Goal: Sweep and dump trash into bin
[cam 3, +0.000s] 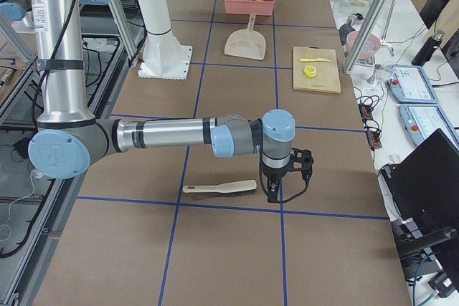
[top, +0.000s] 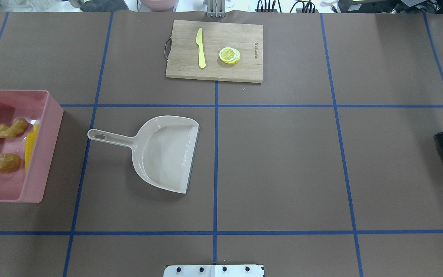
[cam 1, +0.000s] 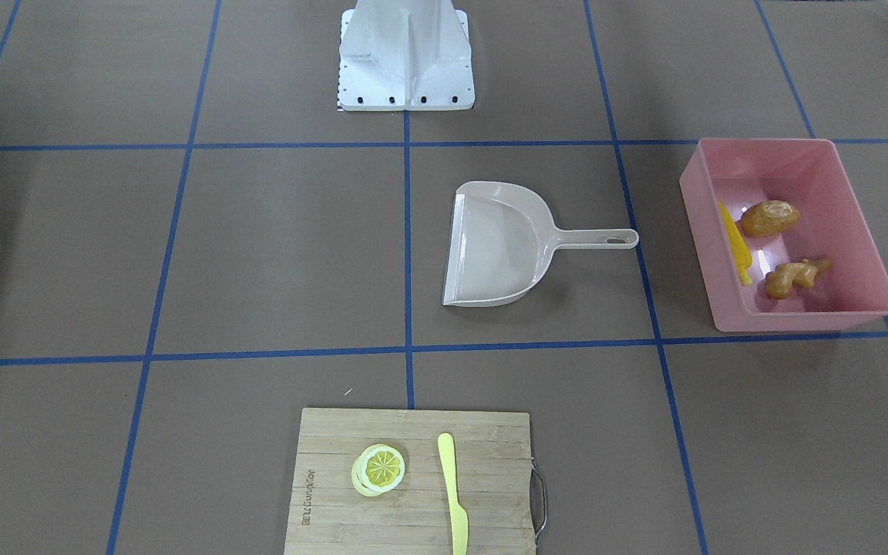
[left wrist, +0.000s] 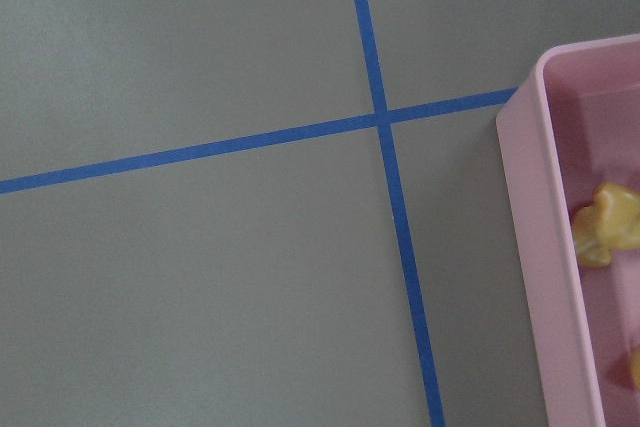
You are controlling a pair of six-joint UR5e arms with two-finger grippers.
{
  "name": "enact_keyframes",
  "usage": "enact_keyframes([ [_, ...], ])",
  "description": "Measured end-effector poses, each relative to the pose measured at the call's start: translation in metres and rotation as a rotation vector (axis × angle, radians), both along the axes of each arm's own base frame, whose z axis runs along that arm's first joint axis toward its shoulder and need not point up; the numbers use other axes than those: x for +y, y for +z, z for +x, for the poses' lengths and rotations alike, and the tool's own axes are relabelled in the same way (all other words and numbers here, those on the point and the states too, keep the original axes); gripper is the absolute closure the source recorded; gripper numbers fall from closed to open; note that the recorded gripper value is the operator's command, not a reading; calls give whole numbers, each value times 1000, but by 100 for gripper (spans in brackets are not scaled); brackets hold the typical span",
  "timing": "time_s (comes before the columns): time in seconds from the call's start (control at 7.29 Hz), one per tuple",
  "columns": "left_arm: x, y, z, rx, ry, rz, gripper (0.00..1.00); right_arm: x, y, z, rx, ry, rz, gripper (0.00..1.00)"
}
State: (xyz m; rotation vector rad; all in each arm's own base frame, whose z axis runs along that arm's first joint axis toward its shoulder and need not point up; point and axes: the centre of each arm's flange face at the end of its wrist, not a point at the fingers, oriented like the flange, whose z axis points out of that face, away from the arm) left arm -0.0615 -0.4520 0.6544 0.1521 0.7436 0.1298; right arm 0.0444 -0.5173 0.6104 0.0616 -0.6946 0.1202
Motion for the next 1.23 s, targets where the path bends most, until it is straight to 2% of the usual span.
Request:
enact_keyframes([
  [0.41,3,-2,-1,1,-1,3,2,0,1,-1,-6,-4,0,0],
  [1.23,16,23,0,0,5,-45,2,0,2,0,-5,-4,-2,0],
])
